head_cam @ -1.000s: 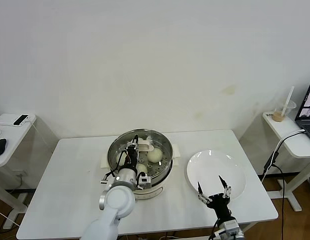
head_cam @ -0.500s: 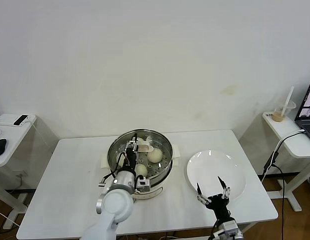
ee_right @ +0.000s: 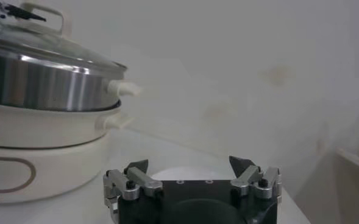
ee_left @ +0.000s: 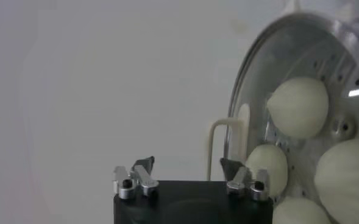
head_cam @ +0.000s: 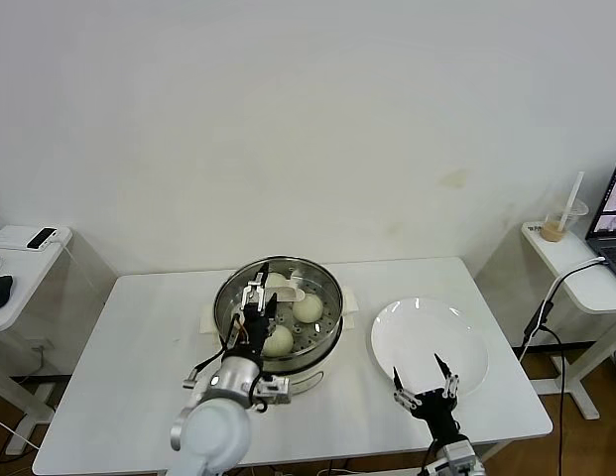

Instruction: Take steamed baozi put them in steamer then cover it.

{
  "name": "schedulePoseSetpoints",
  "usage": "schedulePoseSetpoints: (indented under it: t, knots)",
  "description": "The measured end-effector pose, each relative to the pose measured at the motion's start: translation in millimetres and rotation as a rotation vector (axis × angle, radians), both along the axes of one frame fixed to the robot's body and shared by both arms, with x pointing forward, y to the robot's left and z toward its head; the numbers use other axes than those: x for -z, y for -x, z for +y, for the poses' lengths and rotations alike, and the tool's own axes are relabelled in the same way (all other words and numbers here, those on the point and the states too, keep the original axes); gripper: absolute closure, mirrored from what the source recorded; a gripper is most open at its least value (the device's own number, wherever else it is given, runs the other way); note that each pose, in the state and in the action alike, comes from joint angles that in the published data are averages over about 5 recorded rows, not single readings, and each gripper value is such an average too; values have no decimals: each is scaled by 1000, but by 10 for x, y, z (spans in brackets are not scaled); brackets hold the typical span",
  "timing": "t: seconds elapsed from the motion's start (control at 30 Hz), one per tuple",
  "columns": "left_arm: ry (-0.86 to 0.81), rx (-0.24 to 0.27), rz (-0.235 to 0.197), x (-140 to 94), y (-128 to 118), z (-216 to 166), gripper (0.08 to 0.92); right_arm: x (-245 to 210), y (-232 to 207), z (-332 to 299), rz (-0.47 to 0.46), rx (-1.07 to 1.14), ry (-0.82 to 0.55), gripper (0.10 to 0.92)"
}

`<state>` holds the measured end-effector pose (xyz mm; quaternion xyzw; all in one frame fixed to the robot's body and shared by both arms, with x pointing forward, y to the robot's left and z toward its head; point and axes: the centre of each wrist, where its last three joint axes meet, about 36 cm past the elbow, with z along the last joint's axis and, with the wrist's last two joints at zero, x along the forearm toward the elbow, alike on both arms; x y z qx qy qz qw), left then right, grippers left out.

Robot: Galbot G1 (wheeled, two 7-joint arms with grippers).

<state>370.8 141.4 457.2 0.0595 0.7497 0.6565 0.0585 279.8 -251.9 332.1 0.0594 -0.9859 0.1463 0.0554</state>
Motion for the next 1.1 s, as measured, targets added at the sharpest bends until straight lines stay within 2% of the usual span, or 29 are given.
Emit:
schedulePoseSetpoints:
  t: [0.2,0.37,0.47,0.77,1.1]
  knots:
    - [130,26,1,-59,275,158,177,37,28,-50,4,-6,-9,200]
    - [344,31,31,70,507,411,177,39,67,-126,-4,-15,-27,200]
    - [516,13,36,169,620,615,177,16,80,-166,-14,-22,-40,200]
    - [990,-136,23,451,998,1233,177,6,110,-193,-12,-29,-70,200]
    - [1253,-296,19,742,1458,1500,177,-68,218,-291,24,-27,-104,200]
